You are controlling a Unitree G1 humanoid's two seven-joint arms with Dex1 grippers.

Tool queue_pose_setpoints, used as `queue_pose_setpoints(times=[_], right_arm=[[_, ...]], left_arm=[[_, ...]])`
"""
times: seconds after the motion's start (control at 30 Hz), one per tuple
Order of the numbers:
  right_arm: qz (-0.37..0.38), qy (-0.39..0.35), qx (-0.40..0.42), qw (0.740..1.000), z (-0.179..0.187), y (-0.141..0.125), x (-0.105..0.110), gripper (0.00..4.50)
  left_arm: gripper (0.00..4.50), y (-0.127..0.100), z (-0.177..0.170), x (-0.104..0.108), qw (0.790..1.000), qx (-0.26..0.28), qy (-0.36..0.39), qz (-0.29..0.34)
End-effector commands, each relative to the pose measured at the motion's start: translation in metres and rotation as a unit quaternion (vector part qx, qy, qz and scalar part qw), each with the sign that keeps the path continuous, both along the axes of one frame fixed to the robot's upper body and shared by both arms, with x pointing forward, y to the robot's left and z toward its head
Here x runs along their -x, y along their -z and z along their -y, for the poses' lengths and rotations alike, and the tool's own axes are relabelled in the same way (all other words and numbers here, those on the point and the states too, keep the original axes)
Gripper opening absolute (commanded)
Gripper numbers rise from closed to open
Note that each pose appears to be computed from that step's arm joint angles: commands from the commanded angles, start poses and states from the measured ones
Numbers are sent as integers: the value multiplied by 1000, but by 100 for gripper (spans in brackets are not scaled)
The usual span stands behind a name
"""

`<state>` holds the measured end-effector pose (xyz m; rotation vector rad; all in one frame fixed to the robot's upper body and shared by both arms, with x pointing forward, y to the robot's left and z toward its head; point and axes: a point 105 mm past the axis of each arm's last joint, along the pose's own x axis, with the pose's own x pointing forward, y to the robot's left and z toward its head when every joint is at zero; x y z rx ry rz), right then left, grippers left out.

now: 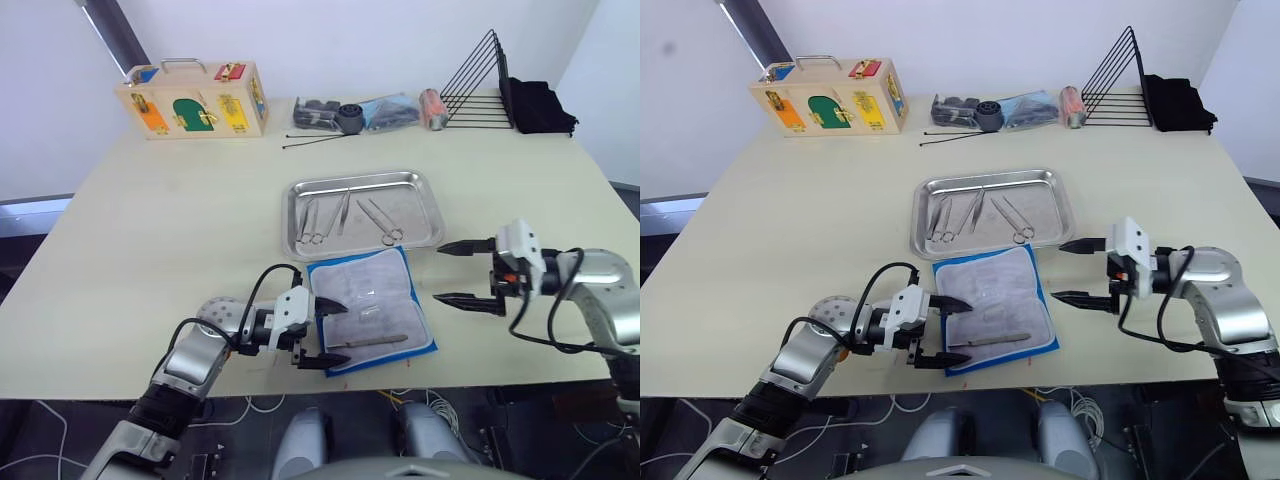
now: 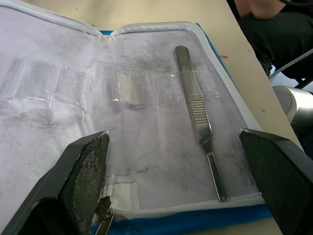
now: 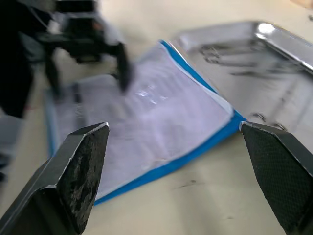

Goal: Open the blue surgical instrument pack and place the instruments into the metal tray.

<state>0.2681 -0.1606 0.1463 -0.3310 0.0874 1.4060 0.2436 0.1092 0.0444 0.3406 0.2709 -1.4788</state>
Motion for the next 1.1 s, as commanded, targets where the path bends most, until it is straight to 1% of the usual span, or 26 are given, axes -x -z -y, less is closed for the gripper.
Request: queue_pose_setpoints(times=[0.03,0.27,0.47,0.57,0.77,0.93,1.1], right_arm=[[25,-27,2,999,12,-16,9,448],[11,-71,2,997,21,-31,21,448],[15,-85,-1,996,13,-31,23,448],[12,-73,14,997,9,-24,21,448],[20,-40,68,997,-10,2,14,448],[28,-46,87,995,-28,20,13,448],[26,-52,81,995,-44,31,10,448]], left_arm=[[450,53,-20,19,992,-72,-31,-103],[450,53,-21,20,991,-72,-31,-104],[450,53,-20,20,992,-73,-30,-104],[450,53,-20,21,991,-73,-29,-104],[450,53,-20,20,992,-74,-28,-102],[450,52,-20,20,992,-76,-26,-101],[450,52,-20,19,992,-77,-24,-100]])
